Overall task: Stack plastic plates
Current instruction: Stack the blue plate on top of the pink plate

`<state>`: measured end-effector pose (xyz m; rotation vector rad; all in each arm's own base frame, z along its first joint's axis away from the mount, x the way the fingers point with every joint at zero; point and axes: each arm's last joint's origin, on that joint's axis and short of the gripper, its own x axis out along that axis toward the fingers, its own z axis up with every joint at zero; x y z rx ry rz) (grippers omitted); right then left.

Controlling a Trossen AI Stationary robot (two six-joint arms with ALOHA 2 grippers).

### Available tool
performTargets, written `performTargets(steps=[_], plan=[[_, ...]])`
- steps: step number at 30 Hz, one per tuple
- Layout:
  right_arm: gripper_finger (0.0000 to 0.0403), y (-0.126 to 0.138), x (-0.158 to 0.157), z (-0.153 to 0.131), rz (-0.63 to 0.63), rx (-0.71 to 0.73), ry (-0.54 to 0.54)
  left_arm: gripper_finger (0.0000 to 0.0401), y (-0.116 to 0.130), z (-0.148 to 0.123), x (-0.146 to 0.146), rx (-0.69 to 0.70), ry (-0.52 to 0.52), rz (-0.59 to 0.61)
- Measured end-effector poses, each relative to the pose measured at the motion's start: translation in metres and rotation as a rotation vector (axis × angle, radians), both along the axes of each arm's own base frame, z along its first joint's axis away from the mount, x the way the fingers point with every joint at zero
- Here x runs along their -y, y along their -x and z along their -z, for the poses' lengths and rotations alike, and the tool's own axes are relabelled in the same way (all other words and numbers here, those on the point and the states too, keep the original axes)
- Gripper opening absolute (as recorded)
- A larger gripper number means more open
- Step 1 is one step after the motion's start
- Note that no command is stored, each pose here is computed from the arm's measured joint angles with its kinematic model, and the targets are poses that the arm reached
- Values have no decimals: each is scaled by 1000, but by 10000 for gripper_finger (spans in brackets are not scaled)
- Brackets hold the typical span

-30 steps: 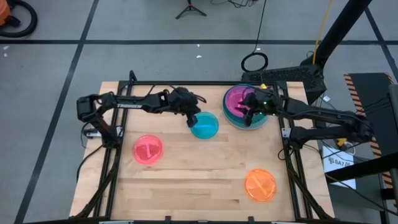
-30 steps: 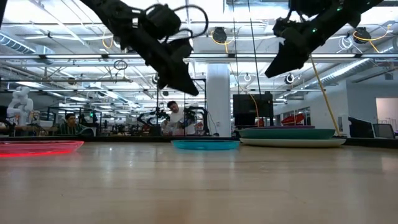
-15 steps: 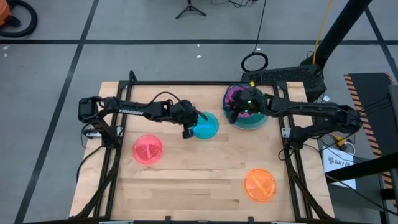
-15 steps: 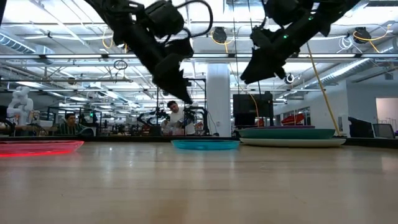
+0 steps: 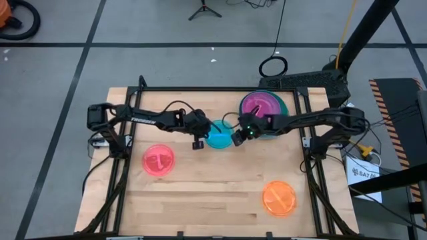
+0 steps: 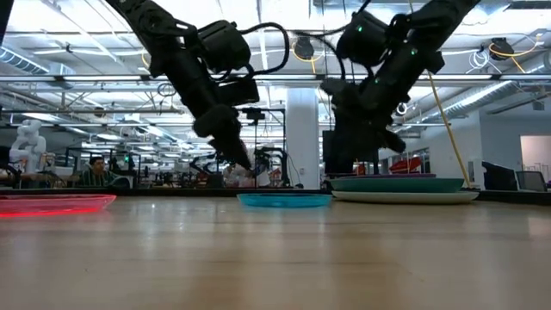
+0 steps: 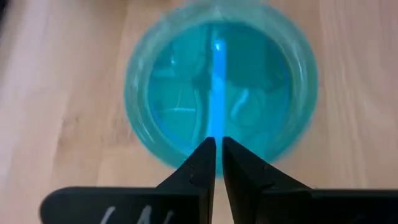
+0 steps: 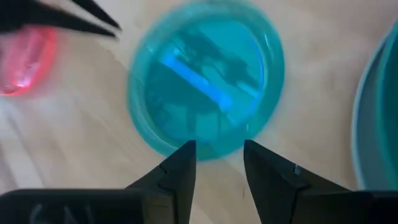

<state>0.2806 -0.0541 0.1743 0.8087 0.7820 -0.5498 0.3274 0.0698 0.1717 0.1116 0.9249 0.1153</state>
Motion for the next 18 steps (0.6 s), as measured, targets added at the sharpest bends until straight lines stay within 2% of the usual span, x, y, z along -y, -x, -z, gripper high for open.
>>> performTargets(steps=[8,18], plan=[[130,-5,-4,20,158,-48,-101,35,-1,15,-3,-50,-4,13],[130,-10,-7,26,251,-32,-180,35,-2,25,-3,-97,0,24]])
